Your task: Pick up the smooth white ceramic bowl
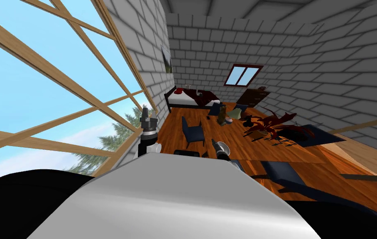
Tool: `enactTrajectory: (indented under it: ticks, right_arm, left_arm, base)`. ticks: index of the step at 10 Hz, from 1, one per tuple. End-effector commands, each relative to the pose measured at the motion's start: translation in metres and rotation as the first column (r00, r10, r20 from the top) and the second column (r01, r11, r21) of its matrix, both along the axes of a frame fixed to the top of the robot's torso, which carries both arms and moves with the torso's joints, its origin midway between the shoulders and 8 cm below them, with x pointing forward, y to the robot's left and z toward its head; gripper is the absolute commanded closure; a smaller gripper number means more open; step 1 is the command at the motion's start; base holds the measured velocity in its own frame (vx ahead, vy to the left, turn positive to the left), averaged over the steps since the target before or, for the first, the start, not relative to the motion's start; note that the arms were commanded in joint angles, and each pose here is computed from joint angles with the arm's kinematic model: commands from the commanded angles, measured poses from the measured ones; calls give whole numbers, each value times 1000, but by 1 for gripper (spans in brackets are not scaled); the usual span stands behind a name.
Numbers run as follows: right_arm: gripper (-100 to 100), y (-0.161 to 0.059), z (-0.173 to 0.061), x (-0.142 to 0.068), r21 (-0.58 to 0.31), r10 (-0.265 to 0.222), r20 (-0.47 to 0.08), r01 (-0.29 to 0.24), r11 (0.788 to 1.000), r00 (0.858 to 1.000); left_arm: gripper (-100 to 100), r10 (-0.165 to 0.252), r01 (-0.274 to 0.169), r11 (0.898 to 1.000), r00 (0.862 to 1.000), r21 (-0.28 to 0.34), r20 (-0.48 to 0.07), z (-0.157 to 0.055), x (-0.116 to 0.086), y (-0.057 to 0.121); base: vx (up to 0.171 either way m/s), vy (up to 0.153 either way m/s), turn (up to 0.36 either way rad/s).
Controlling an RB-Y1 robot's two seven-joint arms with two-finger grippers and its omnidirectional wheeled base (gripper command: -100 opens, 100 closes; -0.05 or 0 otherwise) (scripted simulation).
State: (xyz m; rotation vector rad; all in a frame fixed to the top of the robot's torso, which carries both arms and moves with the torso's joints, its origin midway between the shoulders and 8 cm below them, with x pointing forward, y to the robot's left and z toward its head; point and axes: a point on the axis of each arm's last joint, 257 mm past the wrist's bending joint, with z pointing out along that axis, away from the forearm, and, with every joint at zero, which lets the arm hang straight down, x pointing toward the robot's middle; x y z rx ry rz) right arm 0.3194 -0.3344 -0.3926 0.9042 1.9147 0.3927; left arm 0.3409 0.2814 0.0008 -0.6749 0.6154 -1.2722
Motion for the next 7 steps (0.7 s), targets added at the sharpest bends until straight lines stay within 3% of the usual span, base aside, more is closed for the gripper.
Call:
enactTrajectory:
  ticks: [1, 2, 3, 4, 6, 7]
  right_arm:
    - [-100, -10, -26, -17, -59, 3, -90, -8, 998, 996]
    - [-100, -11, -27, -17, -60, 0, -94, -6, 998, 996]
    - [-100, -20, -49, -35, -108, 0, -172, -19, 994, 985]
    - [-100, -20, -50, -35, -108, 0, -172, -19, 994, 985]
    - [-100, -36, -87, -71, -194, -1, -310, -62, 979, 951]
    - [-100, -38, -89, -74, -195, -6, -320, -60, 979, 948]
  left_arm:
    - [0, 0, 0, 1000, 1000, 0, 0, 0, 0, 0]
    - [0, 0, 0, 1000, 1000, 0, 0, 0, 0, 0]
    - [0, 0, 0, 1000, 1000, 0, 0, 0, 0, 0]
    - [0, 0, 0, 1000, 1000, 0, 0, 0, 0, 0]
    - [0, 0, 0, 1000, 1000, 0, 0, 0, 0, 0]
    - [0, 0, 0, 1000, 1000, 0, 0, 0, 0, 0]
  base:
    - [27, -21, 253]
    - [18, -22, 128]
    - [19, -21, 278]
    - [17, -25, 124]
    - [17, -30, 338]
    - [17, -37, 116]
